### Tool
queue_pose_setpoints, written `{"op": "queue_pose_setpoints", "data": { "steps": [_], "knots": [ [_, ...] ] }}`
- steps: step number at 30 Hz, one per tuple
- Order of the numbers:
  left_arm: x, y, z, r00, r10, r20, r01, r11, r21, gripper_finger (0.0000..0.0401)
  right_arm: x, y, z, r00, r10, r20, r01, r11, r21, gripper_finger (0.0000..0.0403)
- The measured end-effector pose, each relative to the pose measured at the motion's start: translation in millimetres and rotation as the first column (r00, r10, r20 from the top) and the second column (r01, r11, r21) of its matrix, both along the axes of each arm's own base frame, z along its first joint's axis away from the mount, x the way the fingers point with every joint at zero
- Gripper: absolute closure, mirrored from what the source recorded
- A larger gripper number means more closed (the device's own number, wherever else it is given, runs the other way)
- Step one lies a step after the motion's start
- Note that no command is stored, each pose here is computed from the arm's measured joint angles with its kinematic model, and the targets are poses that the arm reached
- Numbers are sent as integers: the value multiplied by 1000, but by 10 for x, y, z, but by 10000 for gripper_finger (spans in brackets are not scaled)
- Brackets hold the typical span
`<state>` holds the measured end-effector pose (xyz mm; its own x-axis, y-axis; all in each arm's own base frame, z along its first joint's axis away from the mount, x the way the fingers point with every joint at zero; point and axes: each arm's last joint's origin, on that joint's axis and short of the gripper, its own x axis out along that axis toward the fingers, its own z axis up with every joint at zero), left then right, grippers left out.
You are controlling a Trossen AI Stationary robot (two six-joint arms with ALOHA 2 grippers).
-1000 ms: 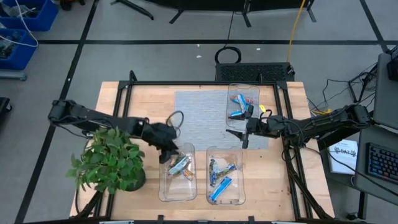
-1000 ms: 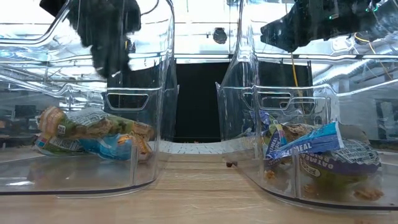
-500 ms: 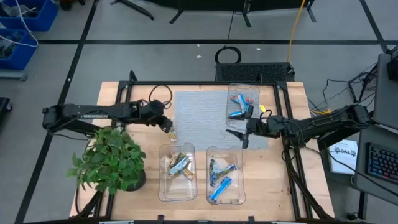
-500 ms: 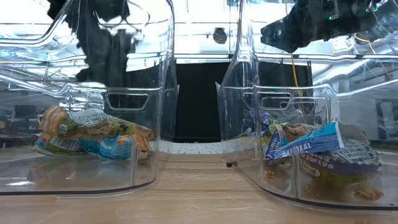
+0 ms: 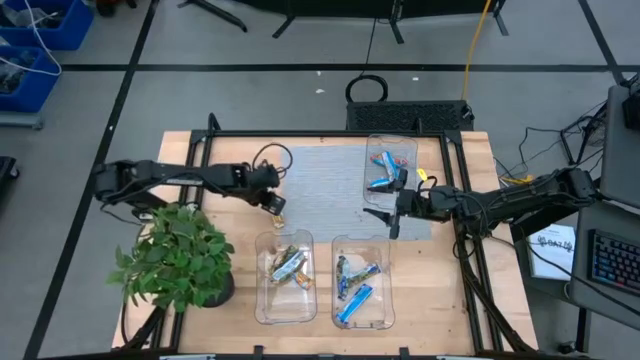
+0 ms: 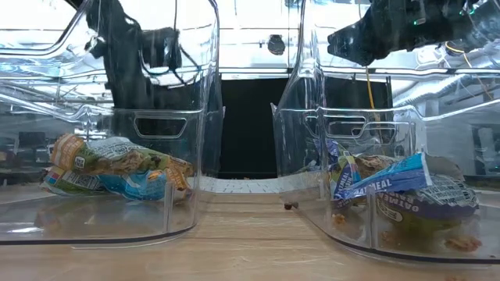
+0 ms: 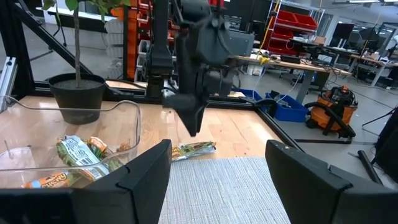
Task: Pick and place Granola Bars by type
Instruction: Put the yellow granola bar into the bottom left transparent bin
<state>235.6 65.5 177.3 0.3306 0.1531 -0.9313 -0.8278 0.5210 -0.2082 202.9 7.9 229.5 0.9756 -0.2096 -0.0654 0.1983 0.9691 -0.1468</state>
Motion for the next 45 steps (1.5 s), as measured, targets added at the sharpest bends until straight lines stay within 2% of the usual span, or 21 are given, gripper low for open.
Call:
{"op": "queue_pose_setpoints", "data": {
  "steps": [6,16,22,38,41,45],
  "knots": [
    [88,47,-204,998,31,-51,-32,999,-16,267,0,0,0,1000,0,0,0,1000,0,149],
    [126,161,-217,998,71,0,-70,997,6,192,0,0,0,1000,1,1,-1,1000,3,149],
    [126,161,-217,997,78,1,-78,997,4,172,0,1,0,1000,4,1,-4,1000,4,149],
    [219,191,-367,997,74,-1,-73,997,5,189,1,1,1,1000,4,1,-4,1000,4,149],
    [212,184,-370,999,53,-9,-53,999,-4,208,1,1,1,1000,4,1,-4,1000,4,149],
    [206,175,-321,1000,17,12,-17,1000,-13,266,1,1,1,1000,3,1,-3,1000,4,149]
  ]
}}
